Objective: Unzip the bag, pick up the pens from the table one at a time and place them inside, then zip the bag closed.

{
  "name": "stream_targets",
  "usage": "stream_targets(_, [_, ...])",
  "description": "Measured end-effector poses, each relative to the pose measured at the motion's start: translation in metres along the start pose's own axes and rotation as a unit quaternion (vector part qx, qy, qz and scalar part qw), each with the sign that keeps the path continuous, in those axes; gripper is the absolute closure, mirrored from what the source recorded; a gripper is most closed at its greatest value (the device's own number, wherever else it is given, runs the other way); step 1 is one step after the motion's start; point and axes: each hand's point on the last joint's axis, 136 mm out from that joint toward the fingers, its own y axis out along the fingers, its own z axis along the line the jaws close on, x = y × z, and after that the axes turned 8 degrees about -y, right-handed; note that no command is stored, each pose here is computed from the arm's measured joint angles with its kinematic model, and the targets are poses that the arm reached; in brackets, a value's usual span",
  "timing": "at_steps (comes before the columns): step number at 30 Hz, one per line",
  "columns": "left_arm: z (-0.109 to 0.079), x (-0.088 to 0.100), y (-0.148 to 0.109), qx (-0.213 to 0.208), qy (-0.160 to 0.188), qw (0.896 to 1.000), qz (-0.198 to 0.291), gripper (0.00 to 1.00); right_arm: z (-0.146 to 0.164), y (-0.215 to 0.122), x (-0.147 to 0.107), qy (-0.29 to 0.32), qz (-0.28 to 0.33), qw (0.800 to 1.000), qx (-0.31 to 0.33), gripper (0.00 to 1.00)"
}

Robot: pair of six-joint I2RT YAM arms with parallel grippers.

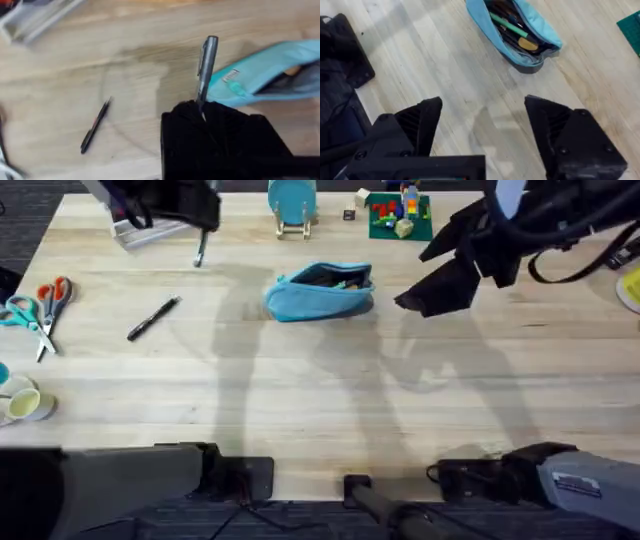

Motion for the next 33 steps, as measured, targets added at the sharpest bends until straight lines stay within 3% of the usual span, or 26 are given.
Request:
stream_targets(4, [-0.039,0.0,-0.015,-0.057,0.092,0.994,-0.019,0.958,0.0,0.0,0.0,0.0,0.0,1.0,0.0,0.004])
stream_targets(8, [-0.077,-0.005,-0.022,-0.122,0.18,0.976,-0.029,0.958,0.0,0.0,0.0,0.0,0.0,1.0,0.0,0.004])
stream_targets(14, [-0.124,-0.016,-0.032,-0.207,0.307,0.927,-0.049,0.958,0.0,0.0,0.0,0.0,0.0,1.0,0.0,0.004])
stream_targets(21, [-0.147,-0.024,-0.038,-0.24,0.429,0.867,-0.079,0.958,0.0,0.0,0.0,0.0,0.0,1.0,0.0,0.004])
stream_targets(24, [-0.15,-0.025,-0.037,-0.243,0.458,0.851,-0.085,0.958,0.0,0.0,0.0,0.0,0.0,1.0,0.0,0.004])
stream_targets(26, [-0.151,-0.026,-0.032,-0.247,0.467,0.845,-0.081,0.958,0.0,0.0,0.0,0.001,0.0,1.0,0.0,0.004])
stream_targets(33, [-0.156,-0.029,0.004,-0.272,0.469,0.839,-0.048,0.958,0.0,0.0,0.0,0.001,0.0,1.0,0.0,0.004])
